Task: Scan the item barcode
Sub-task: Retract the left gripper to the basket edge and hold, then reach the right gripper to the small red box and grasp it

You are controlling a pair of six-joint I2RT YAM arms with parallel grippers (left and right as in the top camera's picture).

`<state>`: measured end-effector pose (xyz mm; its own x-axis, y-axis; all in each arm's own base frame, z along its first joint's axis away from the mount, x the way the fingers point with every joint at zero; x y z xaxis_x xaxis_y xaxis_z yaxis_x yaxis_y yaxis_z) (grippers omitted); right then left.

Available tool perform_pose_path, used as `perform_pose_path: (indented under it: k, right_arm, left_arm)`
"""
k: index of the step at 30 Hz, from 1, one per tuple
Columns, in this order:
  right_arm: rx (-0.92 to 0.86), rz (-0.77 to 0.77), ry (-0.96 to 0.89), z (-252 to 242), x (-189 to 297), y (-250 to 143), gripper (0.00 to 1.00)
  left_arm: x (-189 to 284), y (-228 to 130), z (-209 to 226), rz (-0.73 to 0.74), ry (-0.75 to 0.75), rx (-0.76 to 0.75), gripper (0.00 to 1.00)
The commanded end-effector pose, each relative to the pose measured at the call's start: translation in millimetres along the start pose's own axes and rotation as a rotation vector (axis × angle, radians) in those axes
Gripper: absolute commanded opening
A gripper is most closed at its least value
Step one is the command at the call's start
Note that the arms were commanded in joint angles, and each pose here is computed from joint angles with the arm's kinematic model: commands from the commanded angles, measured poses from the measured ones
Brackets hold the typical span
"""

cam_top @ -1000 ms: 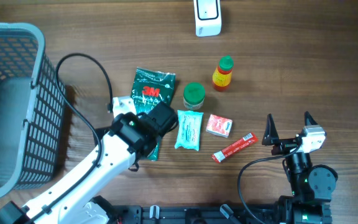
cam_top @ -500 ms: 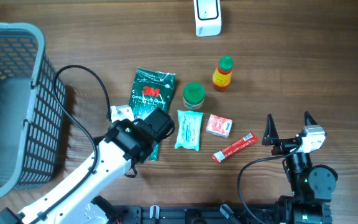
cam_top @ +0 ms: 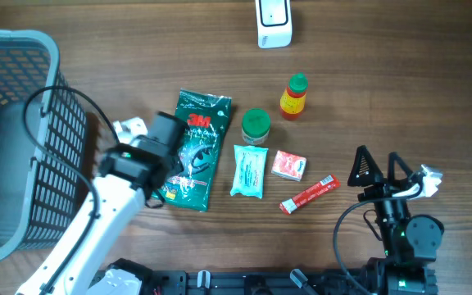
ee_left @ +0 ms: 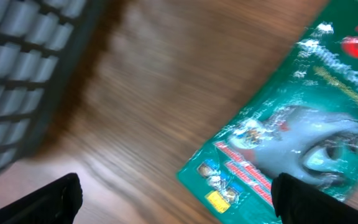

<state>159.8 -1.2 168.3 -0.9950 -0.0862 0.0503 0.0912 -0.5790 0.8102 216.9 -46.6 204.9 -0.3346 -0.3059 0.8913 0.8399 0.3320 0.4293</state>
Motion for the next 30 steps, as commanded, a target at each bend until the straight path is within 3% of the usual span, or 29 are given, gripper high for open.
perform_pose_path:
  k: [1,4,9,14,20,25,26,28,30]
  right_arm:
    - [-0.232,0.069,-0.01,-3,-4,-8,1.0]
    - [-0.36,0.165,0.027,0,-6,-17,1.0]
    - [-0.297,0.344,0.199,15,-4,-29,1.0]
    - [-0.297,0.396,0.252,34,-7,-10,0.99]
    - [-0.236,0.673,0.087,52,-23,14,0.99]
    - [-0.359,0.901,-0.036,52,-37,5,1.0]
    - [-0.366,0.92,-0.047,49,-38,1,0.98]
    - [-0.31,0.974,-0.023,44,-46,-10,0.81]
    - [-0.235,1.042,0.016,41,-53,-24,0.8]
  left_arm:
    - [-5,4,3,0.112,-0.189,-0.14,1.0]
    - [-9,7,11,0.118,-0.172,-0.13,1.0]
    - [-20,17,34,0.139,-0.142,-0.005,1.0]
    - [-25,22,49,0.145,-0.115,0.063,1.0]
    - [-25,22,49,0.145,-0.115,0.062,1.0]
    - [-25,22,49,0.145,-0.115,0.062,1.0]
    - [-25,22,49,0.145,-0.115,0.063,1.0]
    - [-25,22,49,0.145,-0.115,0.062,1.0]
    - [-25,22,49,0.145,-0.115,0.063,1.0]
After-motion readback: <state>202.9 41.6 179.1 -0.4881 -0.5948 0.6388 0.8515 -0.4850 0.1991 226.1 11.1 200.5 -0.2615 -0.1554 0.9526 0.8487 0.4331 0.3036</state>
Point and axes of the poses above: each gripper's point midway between its finger pads, its own x axis back along the fingers, its own z axis along the line the jaws close on, y = z × x, the point moved 9 cm from there along x, back along the fingers
